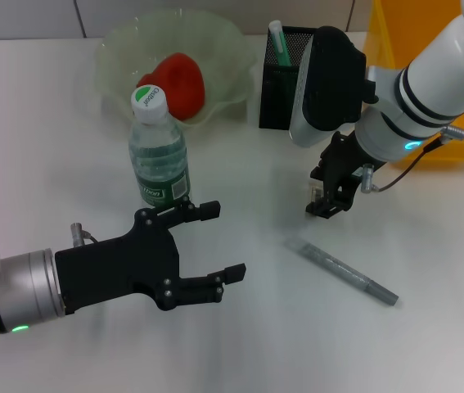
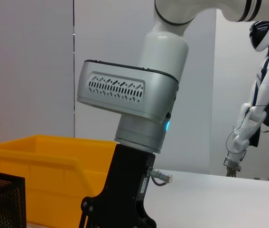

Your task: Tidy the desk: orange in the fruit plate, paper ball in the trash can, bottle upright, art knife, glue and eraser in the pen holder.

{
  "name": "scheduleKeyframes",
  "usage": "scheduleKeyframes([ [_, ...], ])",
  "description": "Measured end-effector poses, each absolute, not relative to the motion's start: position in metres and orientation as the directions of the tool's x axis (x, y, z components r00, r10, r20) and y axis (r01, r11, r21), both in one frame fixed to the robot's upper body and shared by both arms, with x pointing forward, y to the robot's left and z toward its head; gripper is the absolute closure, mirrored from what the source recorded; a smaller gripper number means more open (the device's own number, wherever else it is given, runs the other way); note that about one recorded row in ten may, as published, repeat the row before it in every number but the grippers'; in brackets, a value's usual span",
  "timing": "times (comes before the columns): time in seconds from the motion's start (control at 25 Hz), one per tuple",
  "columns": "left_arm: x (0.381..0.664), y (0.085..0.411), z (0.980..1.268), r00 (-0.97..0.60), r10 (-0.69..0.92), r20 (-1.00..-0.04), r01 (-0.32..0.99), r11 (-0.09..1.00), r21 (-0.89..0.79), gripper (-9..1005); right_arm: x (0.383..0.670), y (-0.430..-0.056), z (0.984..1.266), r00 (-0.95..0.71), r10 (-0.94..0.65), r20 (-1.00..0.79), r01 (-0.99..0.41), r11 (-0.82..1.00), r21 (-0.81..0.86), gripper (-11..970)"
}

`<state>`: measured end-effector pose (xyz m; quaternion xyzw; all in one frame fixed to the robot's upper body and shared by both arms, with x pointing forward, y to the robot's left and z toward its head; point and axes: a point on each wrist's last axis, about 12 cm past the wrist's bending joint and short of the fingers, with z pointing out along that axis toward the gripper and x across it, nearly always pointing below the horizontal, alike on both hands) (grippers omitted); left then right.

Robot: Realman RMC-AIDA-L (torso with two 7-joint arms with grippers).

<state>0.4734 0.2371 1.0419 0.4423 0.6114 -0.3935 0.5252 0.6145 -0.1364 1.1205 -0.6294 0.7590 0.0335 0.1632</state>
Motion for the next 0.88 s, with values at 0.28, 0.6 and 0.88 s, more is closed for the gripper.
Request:
scheduleKeyframes([
  [0.28, 0.473, 0.237, 1.042, -0.057, 0.129, -0.99, 0.954, 0.301, -0.015, 137, 0.613, -0.136, 1.115, -0.149, -0.953, -0.265, -0.97, 0.193, -0.149, 479],
  [0.6, 0.473, 0.238, 1.041, -0.057, 0.128, -0.99, 0.953, 0.301, -0.016, 137, 0.613, -0.135, 1.124, -0.144, -0.946, -0.29, -0.967, 0.197, -0.163, 557],
  [0.88, 0.472, 0.239, 1.041, -0.06, 0.125, -0.99, 0.951, 0.308, -0.018, 137, 0.615, -0.138, 1.171, -0.145, -0.882, -0.449, -0.915, 0.293, -0.278, 571],
])
